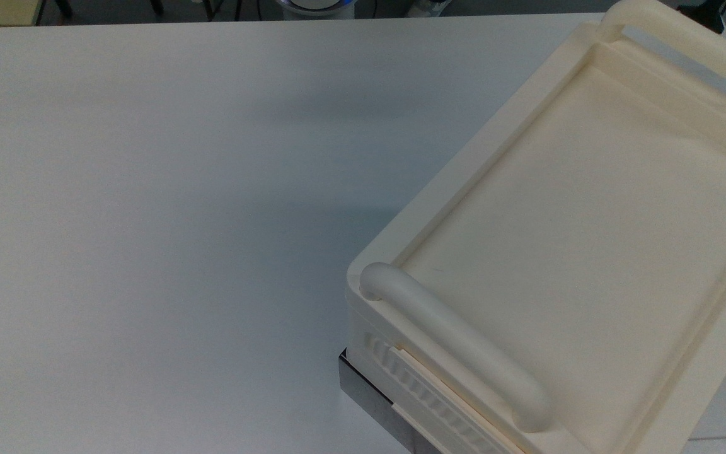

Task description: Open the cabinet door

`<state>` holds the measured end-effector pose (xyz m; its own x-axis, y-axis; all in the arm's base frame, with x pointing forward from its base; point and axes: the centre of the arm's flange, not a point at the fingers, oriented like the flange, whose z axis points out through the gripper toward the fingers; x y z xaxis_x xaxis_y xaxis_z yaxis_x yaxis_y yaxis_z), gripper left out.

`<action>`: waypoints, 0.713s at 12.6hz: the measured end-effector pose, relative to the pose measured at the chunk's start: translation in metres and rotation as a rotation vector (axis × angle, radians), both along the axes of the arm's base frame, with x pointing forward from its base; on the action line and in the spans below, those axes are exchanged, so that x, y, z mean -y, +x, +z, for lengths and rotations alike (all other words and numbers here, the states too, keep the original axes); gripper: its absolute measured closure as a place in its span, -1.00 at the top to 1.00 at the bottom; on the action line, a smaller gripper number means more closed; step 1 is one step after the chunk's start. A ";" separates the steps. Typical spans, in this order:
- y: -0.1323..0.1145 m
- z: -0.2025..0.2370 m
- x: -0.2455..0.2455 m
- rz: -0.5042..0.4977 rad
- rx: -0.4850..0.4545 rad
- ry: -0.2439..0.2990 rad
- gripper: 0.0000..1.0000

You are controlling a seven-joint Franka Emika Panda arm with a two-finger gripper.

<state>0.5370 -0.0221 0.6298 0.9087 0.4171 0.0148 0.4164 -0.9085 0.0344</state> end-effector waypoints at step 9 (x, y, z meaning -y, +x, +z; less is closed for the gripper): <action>0.018 0.028 -0.107 0.284 0.086 0.164 0.44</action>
